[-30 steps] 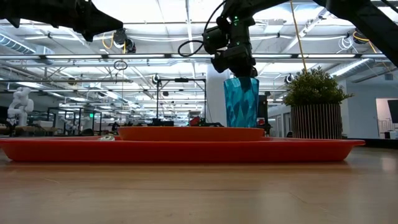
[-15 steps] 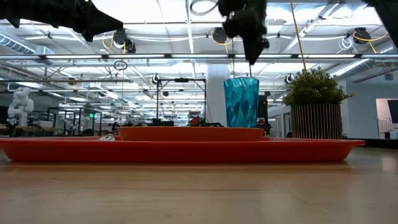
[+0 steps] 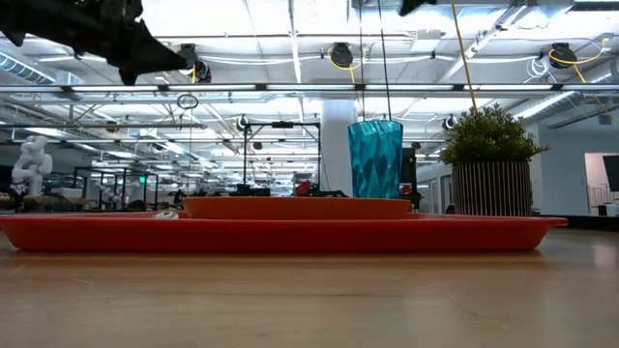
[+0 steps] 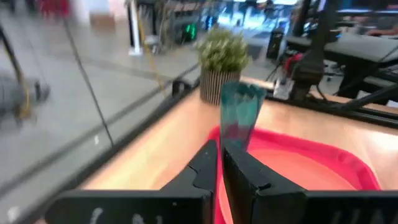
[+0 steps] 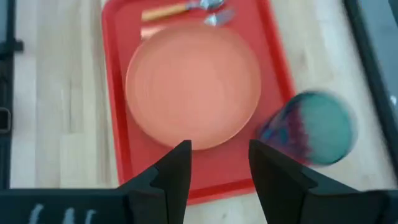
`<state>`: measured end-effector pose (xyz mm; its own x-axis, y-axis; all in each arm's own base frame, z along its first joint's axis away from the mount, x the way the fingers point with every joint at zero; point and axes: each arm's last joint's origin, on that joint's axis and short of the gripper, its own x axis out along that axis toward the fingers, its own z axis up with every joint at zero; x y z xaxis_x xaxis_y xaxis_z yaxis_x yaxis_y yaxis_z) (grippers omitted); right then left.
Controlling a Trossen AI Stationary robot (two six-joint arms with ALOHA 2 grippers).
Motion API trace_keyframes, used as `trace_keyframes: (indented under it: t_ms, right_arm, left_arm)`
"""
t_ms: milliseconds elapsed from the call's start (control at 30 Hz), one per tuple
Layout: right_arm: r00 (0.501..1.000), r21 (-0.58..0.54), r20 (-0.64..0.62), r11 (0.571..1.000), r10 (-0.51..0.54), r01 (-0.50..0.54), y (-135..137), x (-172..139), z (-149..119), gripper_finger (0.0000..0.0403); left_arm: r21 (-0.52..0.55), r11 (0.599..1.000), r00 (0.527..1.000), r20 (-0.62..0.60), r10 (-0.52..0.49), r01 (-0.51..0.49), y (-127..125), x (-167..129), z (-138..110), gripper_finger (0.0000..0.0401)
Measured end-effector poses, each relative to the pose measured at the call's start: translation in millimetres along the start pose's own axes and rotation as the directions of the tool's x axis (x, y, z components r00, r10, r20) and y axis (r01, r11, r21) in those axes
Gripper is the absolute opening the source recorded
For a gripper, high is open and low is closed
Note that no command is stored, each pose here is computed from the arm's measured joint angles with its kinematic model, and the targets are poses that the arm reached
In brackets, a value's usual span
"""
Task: Pick and place plate/cup/fork/spoon on tray
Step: Adjust the the yellow spoon on the orange serving tray
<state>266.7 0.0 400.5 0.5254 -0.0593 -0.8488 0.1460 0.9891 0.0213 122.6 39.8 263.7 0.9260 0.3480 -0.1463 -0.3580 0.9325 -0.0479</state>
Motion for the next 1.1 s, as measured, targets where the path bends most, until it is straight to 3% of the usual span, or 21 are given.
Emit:
trace_keyframes:
  t_ms: [233,367,467,567,667,733,833,933,1100]
  right_arm:
    - [0.971,0.131,-0.239,0.990,-0.018,0.051,20,57,-77,0.0153]
    - [0.931,0.187,-0.361,0.975,-0.048,0.123,17,81,-119,0.0153]
    - [0.934,0.203,-0.354,0.971,-0.047,0.126,16,95,-140,0.0153]
    - [0.952,0.208,-0.305,0.974,-0.023,0.090,16,109,-156,0.0153]
    - [0.968,0.196,-0.251,0.979,-0.005,0.056,14,118,-166,0.0153]
    - [0.974,0.183,-0.226,0.982,0.003,0.039,13,121,-171,0.0153]
    - [0.981,0.152,-0.196,0.988,0.010,0.020,12,121,-175,0.0153]
    - [0.986,0.105,-0.168,0.994,-0.015,0.033,10,121,-178,0.0153]
    - [0.987,0.043,-0.115,0.993,-0.108,0.114,6,119,-180,0.0153]
  left_arm:
    - [-0.162,0.987,0.989,-0.147,-0.007,-0.017,-3,3,-2,0.0026]
    - [-0.199,0.980,0.951,-0.304,-0.057,-0.005,-11,15,-18,0.0026]
    - [-0.252,0.965,0.867,-0.495,-0.059,-0.078,-14,20,-37,0.0026]
    - [-0.291,0.940,0.741,-0.668,-0.065,-0.180,-17,23,-57,0.0026]
    - [-0.297,0.919,0.670,-0.740,-0.050,-0.260,-19,27,-67,0.0026]
    - [-0.301,0.910,0.668,-0.744,-0.036,-0.286,-20,30,-68,0.0026]
    - [-0.324,0.901,0.700,-0.713,-0.032,-0.289,-21,38,-67,0.0026]
    - [-0.340,0.906,0.727,-0.685,-0.055,-0.252,-27,46,-67,0.0026]
    - [-0.322,0.935,0.720,-0.683,-0.123,-0.146,-49,56,-74,0.0026]
